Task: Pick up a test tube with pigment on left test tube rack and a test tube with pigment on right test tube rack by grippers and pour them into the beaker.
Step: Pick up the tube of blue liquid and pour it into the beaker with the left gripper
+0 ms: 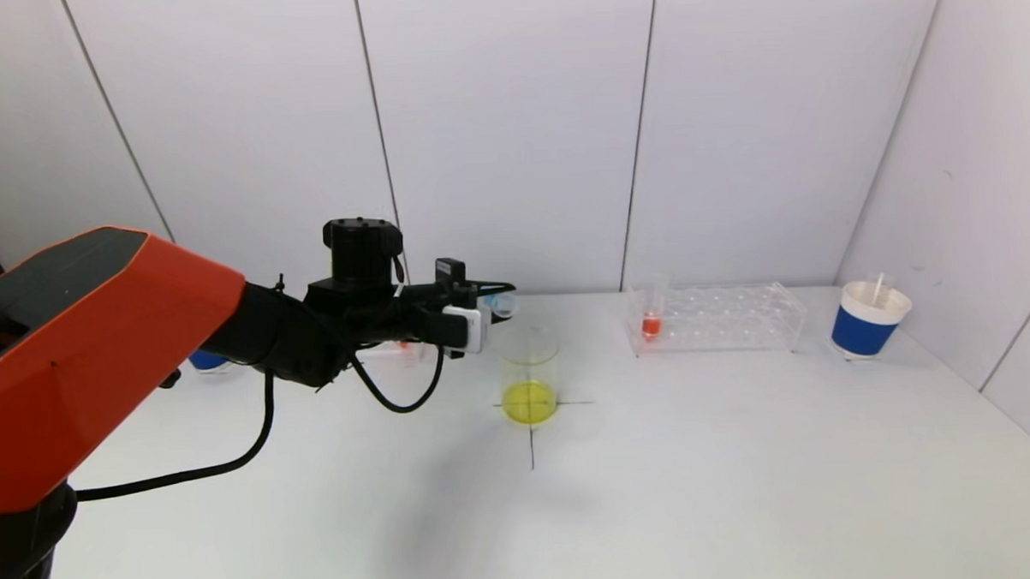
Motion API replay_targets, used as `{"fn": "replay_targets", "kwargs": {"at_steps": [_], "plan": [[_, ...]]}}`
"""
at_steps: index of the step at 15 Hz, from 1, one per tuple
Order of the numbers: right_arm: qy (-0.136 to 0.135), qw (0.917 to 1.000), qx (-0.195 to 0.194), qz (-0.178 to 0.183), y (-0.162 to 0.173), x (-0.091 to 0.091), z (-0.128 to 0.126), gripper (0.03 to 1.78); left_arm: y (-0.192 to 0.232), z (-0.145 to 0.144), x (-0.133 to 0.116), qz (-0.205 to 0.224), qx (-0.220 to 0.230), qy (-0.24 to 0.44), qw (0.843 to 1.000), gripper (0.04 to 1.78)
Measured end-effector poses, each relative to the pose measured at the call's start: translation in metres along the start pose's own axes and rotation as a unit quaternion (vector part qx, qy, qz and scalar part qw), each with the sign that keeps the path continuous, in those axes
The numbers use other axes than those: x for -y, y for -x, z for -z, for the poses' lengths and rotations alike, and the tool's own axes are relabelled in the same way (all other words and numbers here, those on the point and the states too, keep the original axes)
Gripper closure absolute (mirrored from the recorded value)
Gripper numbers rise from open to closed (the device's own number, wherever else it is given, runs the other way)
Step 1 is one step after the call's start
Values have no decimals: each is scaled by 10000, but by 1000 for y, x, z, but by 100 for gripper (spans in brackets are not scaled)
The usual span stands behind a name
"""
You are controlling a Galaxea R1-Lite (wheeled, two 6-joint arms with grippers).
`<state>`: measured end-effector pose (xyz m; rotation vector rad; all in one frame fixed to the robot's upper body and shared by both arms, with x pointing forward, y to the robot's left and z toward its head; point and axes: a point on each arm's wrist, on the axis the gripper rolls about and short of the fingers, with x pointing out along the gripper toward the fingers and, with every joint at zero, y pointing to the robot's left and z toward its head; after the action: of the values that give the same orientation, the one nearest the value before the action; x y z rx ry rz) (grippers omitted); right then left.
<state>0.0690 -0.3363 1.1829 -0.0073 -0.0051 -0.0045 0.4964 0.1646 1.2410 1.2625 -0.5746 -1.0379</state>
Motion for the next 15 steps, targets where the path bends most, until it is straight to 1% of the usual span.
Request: {"fn": "replay_targets", "kwargs": {"at_steps": [5,10,15], "plan": [[0,10000,2,-5,0,0,0,5,-2,0,-9,4,-171,-417,9990,138],[0,10000,0,-1,0,0,0,5,-11,-6,-18,-127,-144,-752,9970,138],[0,10000,0,-5,0,0,0,5,-15,-8,-18,-126,-110,-1048,9944,138]]}}
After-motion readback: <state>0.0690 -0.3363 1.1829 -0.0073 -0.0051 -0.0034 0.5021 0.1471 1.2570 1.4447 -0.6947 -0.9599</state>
